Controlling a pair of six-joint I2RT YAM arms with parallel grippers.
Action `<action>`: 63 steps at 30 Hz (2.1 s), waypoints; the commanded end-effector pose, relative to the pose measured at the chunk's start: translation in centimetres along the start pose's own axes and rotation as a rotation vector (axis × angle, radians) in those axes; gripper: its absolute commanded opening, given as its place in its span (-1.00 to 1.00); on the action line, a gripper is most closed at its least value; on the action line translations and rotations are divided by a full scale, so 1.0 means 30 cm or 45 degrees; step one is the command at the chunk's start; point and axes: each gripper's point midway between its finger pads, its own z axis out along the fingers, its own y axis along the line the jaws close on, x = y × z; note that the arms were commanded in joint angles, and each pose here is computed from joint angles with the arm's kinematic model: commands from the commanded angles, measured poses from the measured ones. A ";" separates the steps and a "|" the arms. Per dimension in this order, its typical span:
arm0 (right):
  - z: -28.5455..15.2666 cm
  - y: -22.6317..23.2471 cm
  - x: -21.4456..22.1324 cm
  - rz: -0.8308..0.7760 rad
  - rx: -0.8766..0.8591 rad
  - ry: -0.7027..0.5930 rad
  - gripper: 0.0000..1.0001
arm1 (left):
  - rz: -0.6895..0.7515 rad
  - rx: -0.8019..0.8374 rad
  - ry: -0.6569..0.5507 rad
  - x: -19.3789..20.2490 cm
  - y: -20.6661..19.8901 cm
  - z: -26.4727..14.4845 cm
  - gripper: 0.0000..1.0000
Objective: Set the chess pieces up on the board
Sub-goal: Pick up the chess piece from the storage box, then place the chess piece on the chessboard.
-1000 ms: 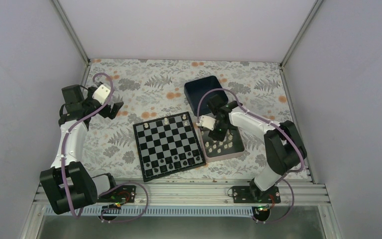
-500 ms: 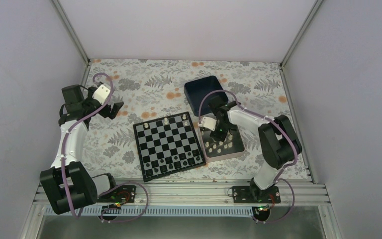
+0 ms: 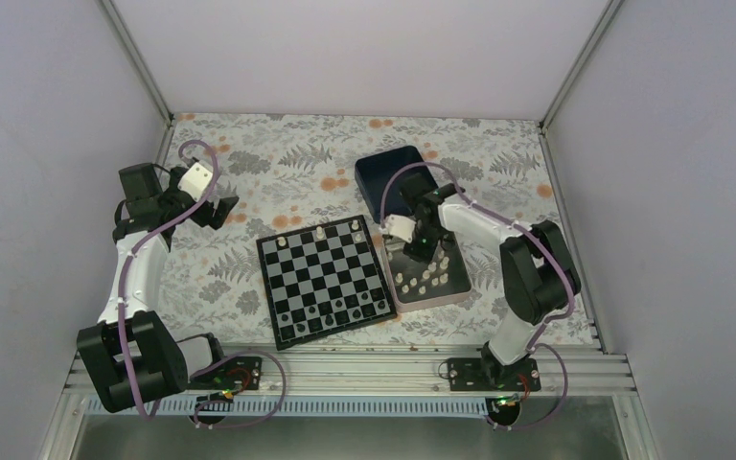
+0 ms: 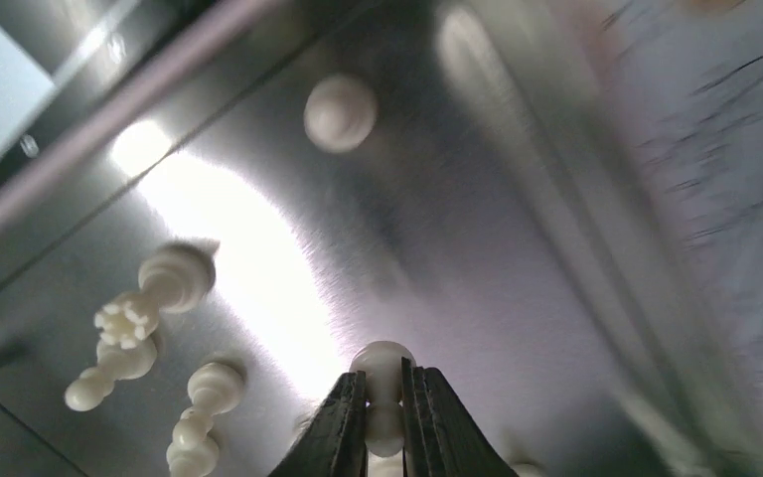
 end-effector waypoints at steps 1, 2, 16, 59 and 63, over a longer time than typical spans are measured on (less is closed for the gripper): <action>-0.124 -0.049 -0.093 -0.009 0.070 -0.067 -0.87 | 0.013 0.025 -0.032 -0.010 -0.010 0.002 1.00; -0.151 -0.052 -0.117 -0.022 0.084 -0.075 -0.87 | 0.013 0.025 -0.032 -0.011 -0.010 0.002 1.00; -0.194 0.005 -0.527 -0.310 0.143 -0.112 -0.84 | 0.034 0.018 -0.034 -0.015 -0.003 0.001 1.00; -0.103 0.040 -0.638 -0.361 0.132 -0.140 -0.32 | 0.040 0.027 -0.007 0.018 -0.010 0.015 1.00; -0.280 0.049 -0.593 -0.317 0.152 -0.247 -0.24 | 0.039 0.024 -0.006 0.019 -0.011 0.013 1.00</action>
